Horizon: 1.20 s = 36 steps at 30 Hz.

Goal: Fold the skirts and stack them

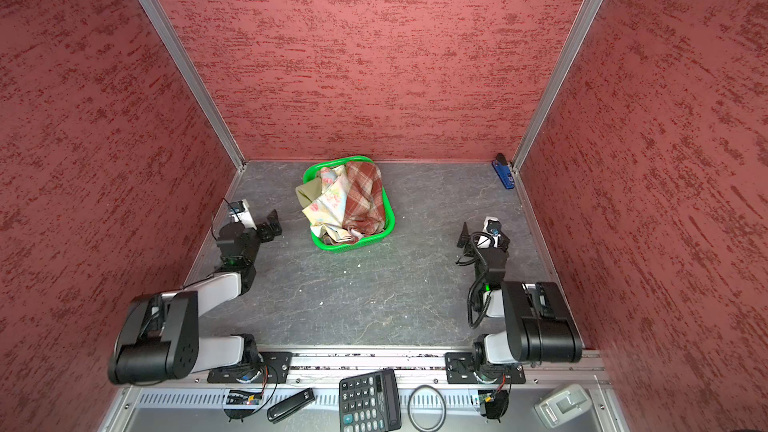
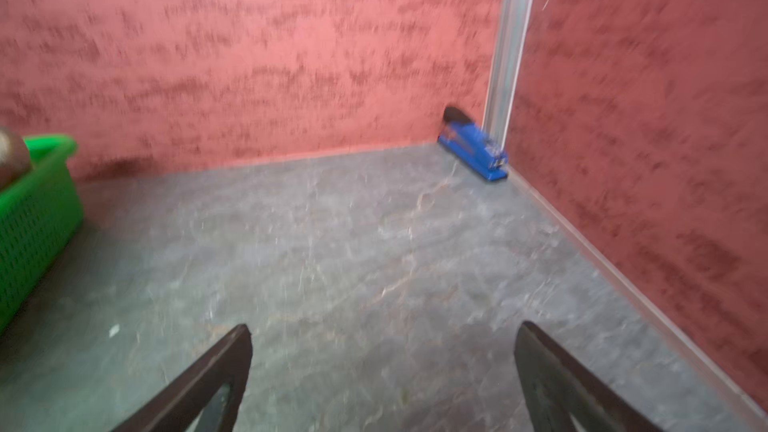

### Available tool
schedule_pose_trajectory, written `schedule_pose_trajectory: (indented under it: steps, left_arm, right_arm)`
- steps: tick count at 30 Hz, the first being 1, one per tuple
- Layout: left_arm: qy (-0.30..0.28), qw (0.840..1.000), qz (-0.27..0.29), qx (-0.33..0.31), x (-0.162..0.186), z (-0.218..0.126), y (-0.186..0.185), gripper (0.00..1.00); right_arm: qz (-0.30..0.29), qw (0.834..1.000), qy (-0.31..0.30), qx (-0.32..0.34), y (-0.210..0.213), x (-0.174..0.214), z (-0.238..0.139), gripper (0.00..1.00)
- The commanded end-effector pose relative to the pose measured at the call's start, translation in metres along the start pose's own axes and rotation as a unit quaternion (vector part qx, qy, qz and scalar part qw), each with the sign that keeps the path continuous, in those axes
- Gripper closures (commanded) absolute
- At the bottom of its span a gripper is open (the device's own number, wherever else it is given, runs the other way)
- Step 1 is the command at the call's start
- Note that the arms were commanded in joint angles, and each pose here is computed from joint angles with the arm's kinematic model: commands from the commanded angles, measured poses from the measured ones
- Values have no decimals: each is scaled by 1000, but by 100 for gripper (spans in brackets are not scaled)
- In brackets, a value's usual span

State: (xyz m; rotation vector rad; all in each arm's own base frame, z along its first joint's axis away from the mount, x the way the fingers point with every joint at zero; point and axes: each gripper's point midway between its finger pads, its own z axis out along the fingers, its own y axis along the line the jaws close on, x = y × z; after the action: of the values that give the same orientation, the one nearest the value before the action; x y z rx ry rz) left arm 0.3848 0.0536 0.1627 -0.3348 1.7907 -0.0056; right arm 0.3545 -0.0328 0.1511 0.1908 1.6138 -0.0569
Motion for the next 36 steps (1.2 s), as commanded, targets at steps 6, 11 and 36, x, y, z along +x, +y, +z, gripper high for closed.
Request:
schedule_pose_trajectory:
  steps: [6, 11, 36]
  left_arm:
    - [147, 976, -136, -81, -33, -29, 27, 0]
    - [218, 962, -160, -24, -29, -30, -9, 0]
    - [387, 918, -40, 80, 86, -10, -150, 9]
  right_arm:
    - [87, 996, -14, -34, 28, -71, -1, 1]
    - [130, 977, 74, -150, 115, -89, 19, 9]
    - [96, 926, 273, -241, 249, -11, 29, 14]
